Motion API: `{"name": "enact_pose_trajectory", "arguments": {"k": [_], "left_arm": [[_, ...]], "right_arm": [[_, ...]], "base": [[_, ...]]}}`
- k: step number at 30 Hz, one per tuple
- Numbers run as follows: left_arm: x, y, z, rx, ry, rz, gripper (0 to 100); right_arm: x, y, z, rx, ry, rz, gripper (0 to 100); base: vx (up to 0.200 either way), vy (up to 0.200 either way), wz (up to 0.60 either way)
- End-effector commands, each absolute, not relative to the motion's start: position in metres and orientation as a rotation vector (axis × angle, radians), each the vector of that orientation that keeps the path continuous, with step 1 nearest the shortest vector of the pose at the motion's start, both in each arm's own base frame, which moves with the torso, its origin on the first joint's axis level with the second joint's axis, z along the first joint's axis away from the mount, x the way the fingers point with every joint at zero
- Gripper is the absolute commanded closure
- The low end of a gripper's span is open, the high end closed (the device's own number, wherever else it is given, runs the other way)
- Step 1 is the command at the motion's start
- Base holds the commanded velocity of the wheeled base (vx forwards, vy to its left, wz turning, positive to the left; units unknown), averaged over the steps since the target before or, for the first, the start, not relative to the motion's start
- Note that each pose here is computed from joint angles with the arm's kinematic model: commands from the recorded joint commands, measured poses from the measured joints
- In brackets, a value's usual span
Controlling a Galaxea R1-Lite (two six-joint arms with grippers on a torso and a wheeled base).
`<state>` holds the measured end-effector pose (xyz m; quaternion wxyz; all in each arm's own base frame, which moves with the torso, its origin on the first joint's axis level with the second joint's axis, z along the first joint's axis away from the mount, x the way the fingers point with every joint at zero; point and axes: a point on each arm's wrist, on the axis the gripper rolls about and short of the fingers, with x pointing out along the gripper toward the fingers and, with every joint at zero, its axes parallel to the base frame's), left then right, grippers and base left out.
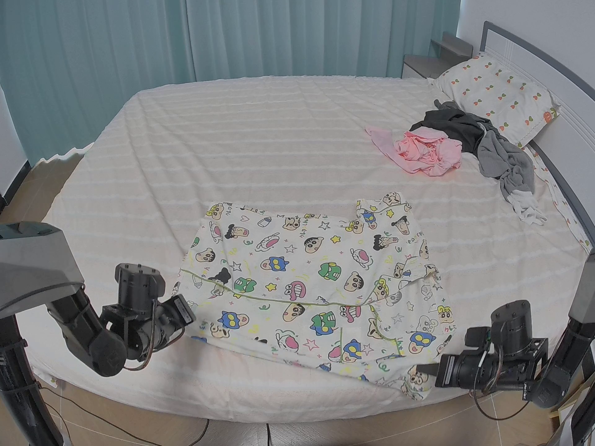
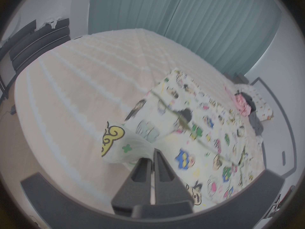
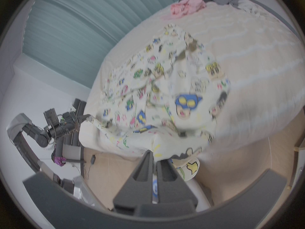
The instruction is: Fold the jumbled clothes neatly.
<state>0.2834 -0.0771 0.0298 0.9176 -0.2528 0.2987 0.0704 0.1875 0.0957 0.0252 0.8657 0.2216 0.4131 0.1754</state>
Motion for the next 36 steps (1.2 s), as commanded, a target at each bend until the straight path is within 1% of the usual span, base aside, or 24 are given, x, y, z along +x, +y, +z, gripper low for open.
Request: {"name": "enact_pose_trajectory", "arguments": {"k": [1, 5, 11, 12, 17, 22, 23, 28, 34, 35, 36], "left_arm": [[0.322, -0.081, 0.044, -0.562, 0.505, 0.142, 100], [0.351, -0.086, 0.044, -0.571, 0.486, 0.144, 100], [0.383, -0.092, 0.032, -0.572, 0.504, 0.155, 100], [0.394, -0.094, 0.026, -0.571, 0.515, 0.16, 100], [0.41, -0.097, 0.018, -0.571, 0.521, 0.166, 100], [0.419, -0.099, 0.02, -0.57, 0.526, 0.167, 100], [0.42, -0.1, 0.021, -0.57, 0.525, 0.165, 0], [0.42, -0.1, 0.022, -0.573, 0.519, 0.164, 0], [0.42, -0.099, 0.024, -0.615, 0.508, 0.18, 0], [0.42, -0.099, 0.024, -0.618, 0.507, 0.182, 0], [0.42, -0.099, 0.027, -0.62, 0.501, 0.181, 0]], "right_arm": [[0.223, 0.093, 0.046, 0.517, 0.695, 0.342, 100], [0.247, 0.093, 0.044, 0.533, 0.66, 0.328, 100], [0.269, 0.095, 0.031, 0.541, 0.651, 0.31, 100], [0.278, 0.094, 0.024, 0.546, 0.642, 0.302, 100], [0.291, 0.093, 0.01, 0.552, 0.63, 0.289, 100], [0.299, 0.089, 0.002, 0.559, 0.606, 0.283, 100], [0.303, 0.088, 0.002, 0.565, 0.592, 0.286, 100], [0.307, 0.086, 0.007, 0.574, 0.555, 0.301, 100], [0.304, 0.086, 0.002, 0.572, 0.578, 0.308, 100], [0.305, 0.085, 0.002, 0.574, 0.578, 0.312, 0], [0.306, 0.085, 0.003, 0.578, 0.579, 0.317, 0]], "base": [[0.0, 0.0, 0.0], [0.0, 0.0, 0.0], [0.0, 0.0, 0.0], [0.0, 0.0, 0.0], [0.0, 0.0, 0.0], [0.0, 0.0, 0.0], [0.0, 0.0, 0.0], [0.0, 0.0, 0.0], [0.0, 0.0, 0.0], [0.0, 0.0, 0.0], [0.0, 0.0, 0.0]]}}
